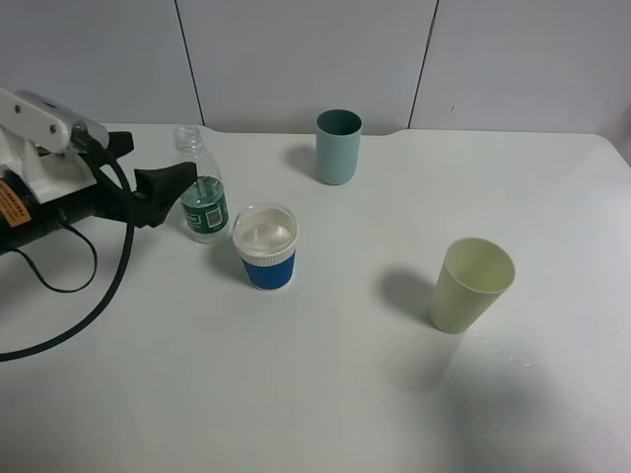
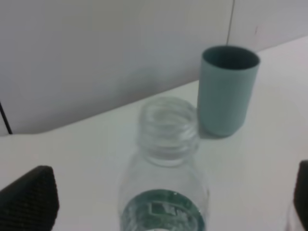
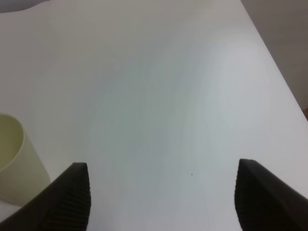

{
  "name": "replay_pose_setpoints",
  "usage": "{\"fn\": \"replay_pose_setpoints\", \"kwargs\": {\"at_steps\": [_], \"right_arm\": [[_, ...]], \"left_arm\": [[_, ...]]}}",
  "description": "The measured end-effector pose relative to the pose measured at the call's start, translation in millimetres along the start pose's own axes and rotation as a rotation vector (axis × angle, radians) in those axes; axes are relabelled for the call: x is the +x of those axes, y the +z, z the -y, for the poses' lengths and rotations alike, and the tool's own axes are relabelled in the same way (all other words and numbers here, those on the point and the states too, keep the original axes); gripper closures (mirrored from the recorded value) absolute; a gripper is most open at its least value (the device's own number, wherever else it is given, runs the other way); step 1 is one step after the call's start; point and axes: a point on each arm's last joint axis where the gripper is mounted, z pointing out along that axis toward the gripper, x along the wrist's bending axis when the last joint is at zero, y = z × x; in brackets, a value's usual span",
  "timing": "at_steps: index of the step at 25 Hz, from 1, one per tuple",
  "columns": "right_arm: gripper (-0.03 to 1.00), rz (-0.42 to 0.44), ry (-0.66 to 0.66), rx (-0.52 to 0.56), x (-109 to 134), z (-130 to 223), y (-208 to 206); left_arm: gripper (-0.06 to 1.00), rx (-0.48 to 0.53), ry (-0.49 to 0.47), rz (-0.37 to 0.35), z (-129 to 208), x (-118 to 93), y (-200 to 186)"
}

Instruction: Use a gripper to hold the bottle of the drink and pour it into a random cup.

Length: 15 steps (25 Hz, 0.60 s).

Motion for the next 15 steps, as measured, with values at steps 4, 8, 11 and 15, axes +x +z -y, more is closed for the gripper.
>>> {"fn": "replay_pose_setpoints", "kwargs": {"at_steps": [4, 8, 11, 15], "right_arm": [[0.33, 0.0, 0.0, 0.0, 0, 0, 0], [0.33, 0.0, 0.0, 0.0, 0, 0, 0], [0.33, 0.0, 0.0, 0.0, 0, 0, 0], [0.33, 0.0, 0.0, 0.0, 0, 0, 0]], "left_arm": [[-0.05, -0.051, 0.02, -0.017, -13, -6, -15], [-0.05, -0.083, 0.031, -0.051, -30, -8, -25], [-0.05, -0.085, 0.052, -0.107, -44, -8, -37], [-0.05, -0.06, 0.064, -0.204, -58, -8, -56]]}}
